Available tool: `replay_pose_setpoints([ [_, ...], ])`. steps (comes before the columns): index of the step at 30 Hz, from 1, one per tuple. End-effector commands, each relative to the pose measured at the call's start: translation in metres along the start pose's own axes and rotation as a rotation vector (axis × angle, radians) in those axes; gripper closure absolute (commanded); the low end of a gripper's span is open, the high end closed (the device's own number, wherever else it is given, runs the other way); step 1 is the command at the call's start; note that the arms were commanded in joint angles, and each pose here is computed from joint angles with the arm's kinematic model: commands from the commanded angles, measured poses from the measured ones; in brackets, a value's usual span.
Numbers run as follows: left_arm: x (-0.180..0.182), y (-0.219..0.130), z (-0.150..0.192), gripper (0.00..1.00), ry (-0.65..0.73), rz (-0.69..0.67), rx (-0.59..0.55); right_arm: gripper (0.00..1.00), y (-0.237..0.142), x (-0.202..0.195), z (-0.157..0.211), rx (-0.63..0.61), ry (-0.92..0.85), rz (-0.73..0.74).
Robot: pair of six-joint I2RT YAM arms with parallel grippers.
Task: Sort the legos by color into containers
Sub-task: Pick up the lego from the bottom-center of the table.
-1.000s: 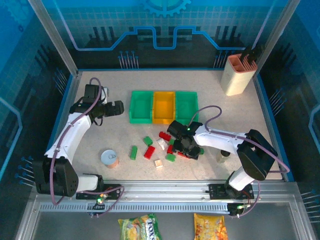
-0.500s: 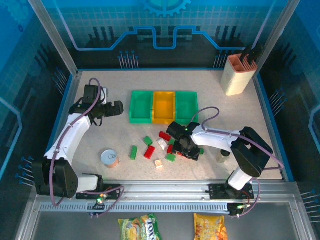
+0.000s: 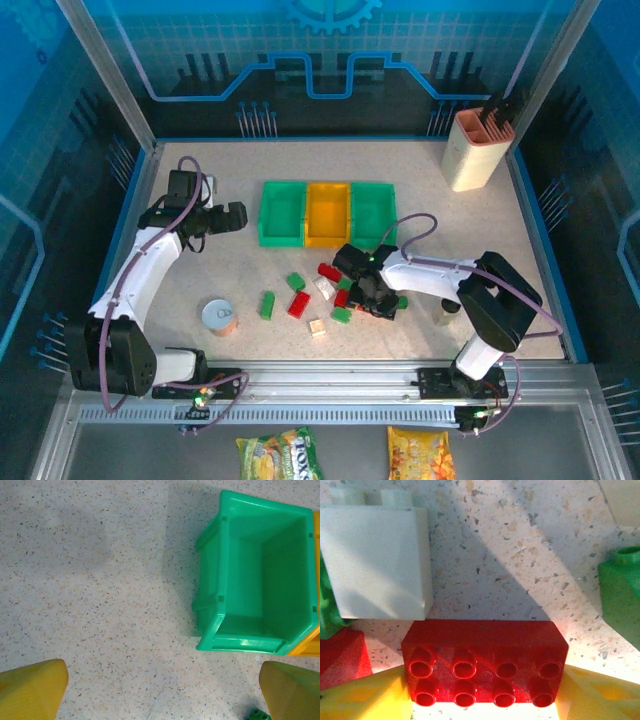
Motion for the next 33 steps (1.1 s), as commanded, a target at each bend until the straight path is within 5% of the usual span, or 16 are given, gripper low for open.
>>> replay_pose_setpoints([
  [1,0.003,-0.003,0.000,0.01,0.002,0.003,-0.020,0.30,0.005,-0.008,-0.002,-0.016,0.000,0.049],
  [18,0.003,-0.004,0.000,0.01,0.006,-0.001,-0.025,0.35,-0.043,-0.012,-0.016,-0.131,-0.114,0.002],
  [33,0.004,-0.006,0.000,0.01,0.005,0.001,-0.030,0.34,-0.100,0.008,-0.104,-0.291,-0.307,-0.098],
])
Point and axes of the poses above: each hand's point on the last joint's axis, 136 mm out from that joint toward the fingers, its own y axis out along the fingers, its own x axis along the line the jaws close on, z = x × y, the point moved 7 cm from there along -y, back along the fingers, and after that the axes turned 2 degrees about y, right-handed, at the moved point
